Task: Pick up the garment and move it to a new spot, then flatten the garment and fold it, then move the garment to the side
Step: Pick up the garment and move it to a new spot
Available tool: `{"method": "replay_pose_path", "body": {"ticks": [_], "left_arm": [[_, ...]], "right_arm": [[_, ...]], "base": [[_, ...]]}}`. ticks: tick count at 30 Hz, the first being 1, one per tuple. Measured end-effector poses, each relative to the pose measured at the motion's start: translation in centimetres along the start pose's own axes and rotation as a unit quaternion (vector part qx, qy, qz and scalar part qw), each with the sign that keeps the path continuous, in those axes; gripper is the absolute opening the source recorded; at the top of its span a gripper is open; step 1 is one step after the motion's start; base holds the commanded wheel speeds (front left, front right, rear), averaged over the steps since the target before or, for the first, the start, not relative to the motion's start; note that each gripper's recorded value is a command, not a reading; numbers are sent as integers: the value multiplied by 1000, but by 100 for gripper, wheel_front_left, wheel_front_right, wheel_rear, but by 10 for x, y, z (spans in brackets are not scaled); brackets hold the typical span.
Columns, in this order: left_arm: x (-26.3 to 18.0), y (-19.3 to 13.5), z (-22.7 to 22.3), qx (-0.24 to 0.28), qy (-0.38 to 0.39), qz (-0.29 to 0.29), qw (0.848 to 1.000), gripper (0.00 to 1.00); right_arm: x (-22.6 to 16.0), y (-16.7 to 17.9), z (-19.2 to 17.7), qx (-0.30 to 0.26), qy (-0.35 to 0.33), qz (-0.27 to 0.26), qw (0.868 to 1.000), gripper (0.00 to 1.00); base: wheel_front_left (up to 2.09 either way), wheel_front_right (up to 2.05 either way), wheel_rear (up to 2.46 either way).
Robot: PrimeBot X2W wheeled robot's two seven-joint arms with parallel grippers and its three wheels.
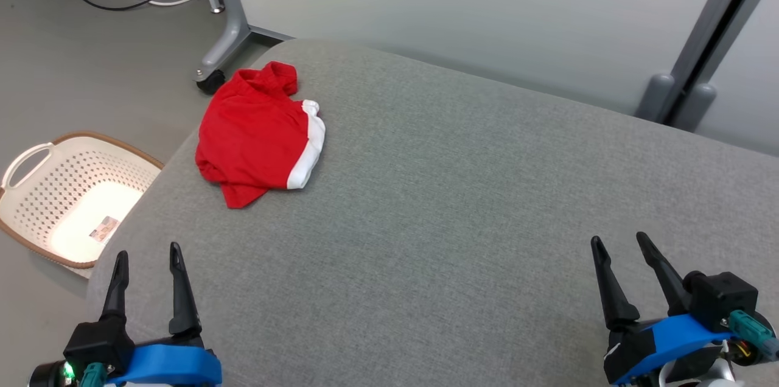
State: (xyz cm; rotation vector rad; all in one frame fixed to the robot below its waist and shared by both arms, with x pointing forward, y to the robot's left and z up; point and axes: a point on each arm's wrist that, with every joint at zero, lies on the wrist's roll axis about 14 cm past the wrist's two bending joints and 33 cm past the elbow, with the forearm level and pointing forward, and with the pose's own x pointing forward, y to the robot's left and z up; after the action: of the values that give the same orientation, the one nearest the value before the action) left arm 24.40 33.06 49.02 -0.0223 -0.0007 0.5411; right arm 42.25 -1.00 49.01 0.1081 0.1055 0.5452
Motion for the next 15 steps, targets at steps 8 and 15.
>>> {"method": "replay_pose_path", "body": {"ticks": [8,15], "left_arm": [[57,-26,36,14,-44,-39,998,100],[140,-52,58,22,-59,-63,996,100]], "right_arm": [[-3,-35,1,-11,2,-36,999,100],[-7,-84,0,-29,9,-84,996,100]], "base": [[0,0,0],[0,0,0]]}}
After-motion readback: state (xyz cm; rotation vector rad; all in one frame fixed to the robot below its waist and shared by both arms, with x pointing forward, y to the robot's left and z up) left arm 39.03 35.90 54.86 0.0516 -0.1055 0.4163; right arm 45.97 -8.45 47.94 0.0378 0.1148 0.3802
